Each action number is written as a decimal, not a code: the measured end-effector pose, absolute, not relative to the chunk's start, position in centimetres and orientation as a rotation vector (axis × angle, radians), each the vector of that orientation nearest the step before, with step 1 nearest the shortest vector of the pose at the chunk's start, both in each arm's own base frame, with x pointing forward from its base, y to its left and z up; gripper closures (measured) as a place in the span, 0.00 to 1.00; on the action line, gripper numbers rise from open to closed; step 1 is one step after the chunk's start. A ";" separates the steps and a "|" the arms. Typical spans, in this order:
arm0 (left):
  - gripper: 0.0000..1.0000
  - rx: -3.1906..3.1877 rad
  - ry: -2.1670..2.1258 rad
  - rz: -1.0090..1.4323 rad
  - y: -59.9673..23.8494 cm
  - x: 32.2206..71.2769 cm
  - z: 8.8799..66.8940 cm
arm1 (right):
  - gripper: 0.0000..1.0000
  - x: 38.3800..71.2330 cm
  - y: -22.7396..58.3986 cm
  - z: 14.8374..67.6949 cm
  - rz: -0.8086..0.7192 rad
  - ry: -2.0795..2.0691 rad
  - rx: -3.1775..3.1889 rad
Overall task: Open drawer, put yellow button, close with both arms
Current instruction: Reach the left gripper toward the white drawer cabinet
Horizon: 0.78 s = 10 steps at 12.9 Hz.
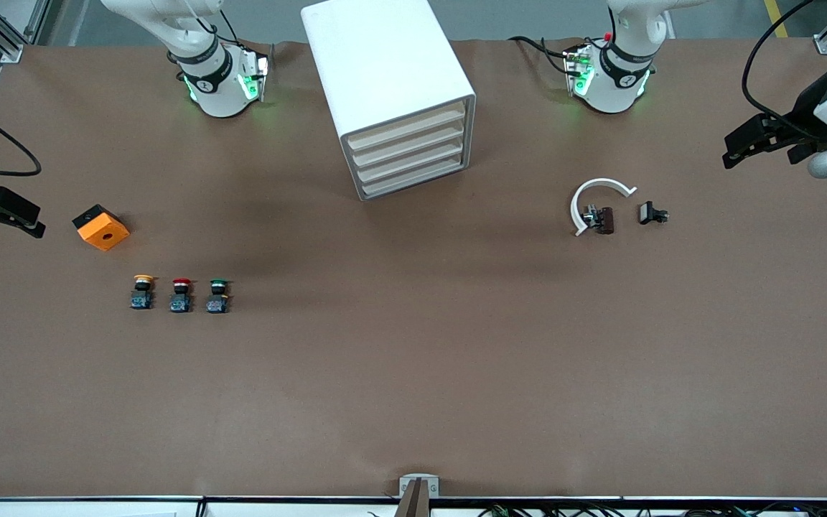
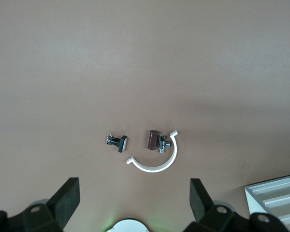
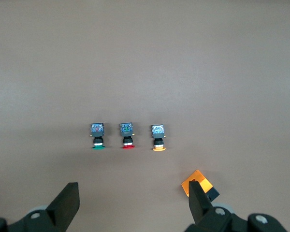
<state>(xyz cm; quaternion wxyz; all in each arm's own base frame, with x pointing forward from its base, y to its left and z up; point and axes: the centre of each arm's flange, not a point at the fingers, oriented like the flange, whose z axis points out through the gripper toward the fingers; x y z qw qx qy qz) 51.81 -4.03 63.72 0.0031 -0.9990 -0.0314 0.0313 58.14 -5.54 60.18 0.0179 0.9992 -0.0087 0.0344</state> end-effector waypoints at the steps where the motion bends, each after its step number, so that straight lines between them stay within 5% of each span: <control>1: 0.00 -3.132 -0.099 0.102 -4.0 51.8 63.7 | 0.00 58.1 -5.5 60.2 0.107 -0.027 3.104; 10: 0.00 -3.132 -0.073 0.171 -4.7 52.5 62.1 | 0.00 58.1 -5.7 60.6 0.110 -0.032 3.103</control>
